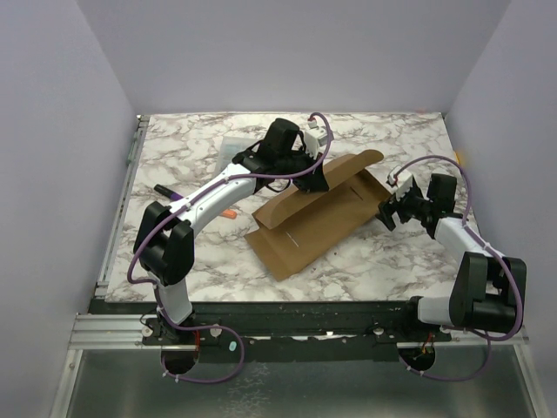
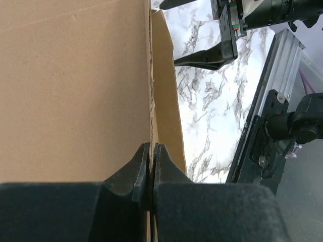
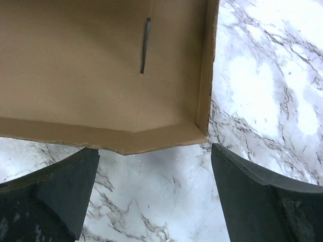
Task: Fold the paper box
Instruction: Fold the paper box at the center of the board.
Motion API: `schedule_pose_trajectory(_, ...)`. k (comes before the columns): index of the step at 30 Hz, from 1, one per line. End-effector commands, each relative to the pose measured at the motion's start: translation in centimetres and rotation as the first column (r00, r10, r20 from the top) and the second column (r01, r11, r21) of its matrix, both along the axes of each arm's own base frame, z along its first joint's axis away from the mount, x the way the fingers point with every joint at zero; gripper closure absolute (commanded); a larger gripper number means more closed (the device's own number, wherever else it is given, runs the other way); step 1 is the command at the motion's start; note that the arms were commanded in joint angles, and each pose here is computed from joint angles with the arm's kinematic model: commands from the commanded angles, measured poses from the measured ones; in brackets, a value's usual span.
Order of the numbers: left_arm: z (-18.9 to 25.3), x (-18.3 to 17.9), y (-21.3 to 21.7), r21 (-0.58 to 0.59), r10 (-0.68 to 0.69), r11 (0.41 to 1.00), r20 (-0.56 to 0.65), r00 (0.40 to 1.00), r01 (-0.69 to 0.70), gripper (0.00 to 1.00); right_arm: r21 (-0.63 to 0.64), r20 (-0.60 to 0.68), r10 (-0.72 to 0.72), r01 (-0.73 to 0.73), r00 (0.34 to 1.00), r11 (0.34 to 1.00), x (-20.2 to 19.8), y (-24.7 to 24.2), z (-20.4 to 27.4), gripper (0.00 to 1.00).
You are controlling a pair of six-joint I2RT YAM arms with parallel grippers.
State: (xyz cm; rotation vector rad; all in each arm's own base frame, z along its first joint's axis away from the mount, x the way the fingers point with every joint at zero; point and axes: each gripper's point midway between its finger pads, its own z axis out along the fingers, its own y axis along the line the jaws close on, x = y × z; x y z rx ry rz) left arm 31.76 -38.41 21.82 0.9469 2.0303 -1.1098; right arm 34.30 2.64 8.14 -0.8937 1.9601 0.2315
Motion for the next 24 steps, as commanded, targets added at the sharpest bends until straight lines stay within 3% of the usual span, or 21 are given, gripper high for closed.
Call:
schedule_pose_trajectory(1, 1.0, -0.7, 0.0, -0.021, -0.015, 1.000, -0.018, 1.000, 0.015, 1.00, -0.018, 0.012, -0.065, 0.066, 0.998, 0.998, 0.4, -1.0, 1.0, 0.08)
schedule_pose_trajectory(7, 0.9, -0.6, -0.1, -0.022, -0.010, 1.000, -0.033, 0.999, 0.009, 1.00, -0.017, -0.021, -0.074, 0.074, 0.997, 0.997, 0.2, -0.8, 0.7, 0.11)
schedule_pose_trajectory(14, 0.8, -0.6, -0.1, -0.021, -0.007, 1.000, -0.037, 0.999, 0.007, 1.00, 0.017, -0.131, -0.050, 0.053, 0.990, 0.998, -0.7, 0.8, 0.0, 0.34)
schedule_pose_trajectory(24, 0.8, -0.8, -0.2, -0.024, -0.014, 1.000, -0.045, 0.999, 0.013, 1.00, 0.069, -0.220, 0.042, -0.027, 0.975, 0.997, -1.2, 3.9, -1.0, 0.30)
